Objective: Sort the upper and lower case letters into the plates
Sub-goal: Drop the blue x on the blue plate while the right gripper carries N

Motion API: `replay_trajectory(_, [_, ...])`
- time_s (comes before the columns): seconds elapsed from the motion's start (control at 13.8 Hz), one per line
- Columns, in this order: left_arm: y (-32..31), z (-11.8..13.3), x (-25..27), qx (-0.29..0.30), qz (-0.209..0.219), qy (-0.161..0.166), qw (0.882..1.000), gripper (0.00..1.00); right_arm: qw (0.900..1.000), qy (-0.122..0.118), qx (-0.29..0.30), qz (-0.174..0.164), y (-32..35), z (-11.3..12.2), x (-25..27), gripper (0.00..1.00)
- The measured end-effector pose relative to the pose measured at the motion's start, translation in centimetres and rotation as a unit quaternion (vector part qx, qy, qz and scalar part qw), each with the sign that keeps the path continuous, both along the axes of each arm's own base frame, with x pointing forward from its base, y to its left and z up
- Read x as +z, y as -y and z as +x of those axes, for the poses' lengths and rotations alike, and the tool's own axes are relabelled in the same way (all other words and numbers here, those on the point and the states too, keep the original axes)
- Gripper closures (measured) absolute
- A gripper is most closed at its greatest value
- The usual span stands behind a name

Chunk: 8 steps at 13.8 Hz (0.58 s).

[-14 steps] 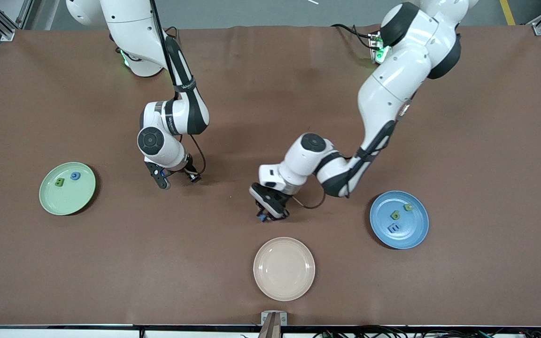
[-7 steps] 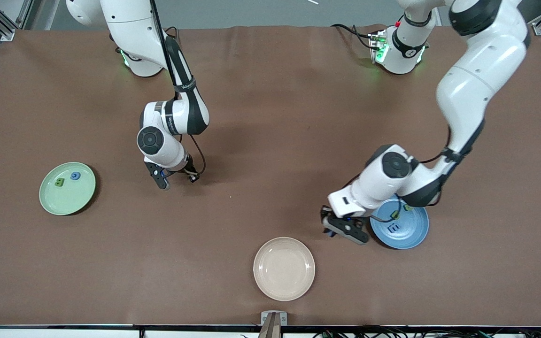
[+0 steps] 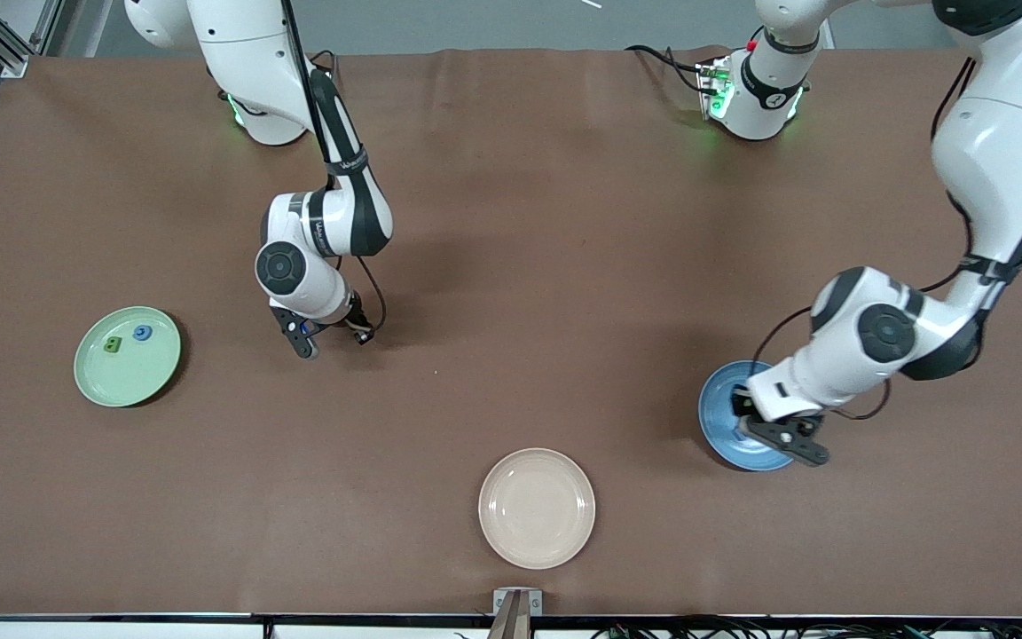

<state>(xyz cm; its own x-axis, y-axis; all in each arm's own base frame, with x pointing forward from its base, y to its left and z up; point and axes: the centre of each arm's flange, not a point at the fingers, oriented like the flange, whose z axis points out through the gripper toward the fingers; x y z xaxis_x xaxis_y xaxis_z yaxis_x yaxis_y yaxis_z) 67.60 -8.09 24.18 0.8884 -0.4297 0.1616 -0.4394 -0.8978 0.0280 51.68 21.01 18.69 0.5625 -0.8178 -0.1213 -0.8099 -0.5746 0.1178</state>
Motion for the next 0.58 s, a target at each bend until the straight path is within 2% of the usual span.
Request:
replay_trajectory(0.07, [-1.6,-0.3,-0.6,0.009,0.001,-0.007,1.0,0.77,1.0,-0.009,0.013,0.002,1.7,0.7,1.2,0.67])
replay_trajectory(0.14, [-2.4,-0.6,-1.2,0.016,0.002,-0.014,1.0,0.7,0.999,-0.016,0.03,0.003,4.0,1.5,2.8,0.67])
replay_trajectory(0.36, [-2.8,-1.1,-1.8,0.053,0.003,-0.025,0.998,0.41,0.996,-0.02,0.084,-0.006,12.5,3.1,7.8,0.67])
replay_trajectory(0.58, [-2.3,-1.3,1.2,0.099,0.031,-0.041,0.994,0.12,0.99,-0.012,0.142,0.002,20.7,3.3,9.6,0.67])
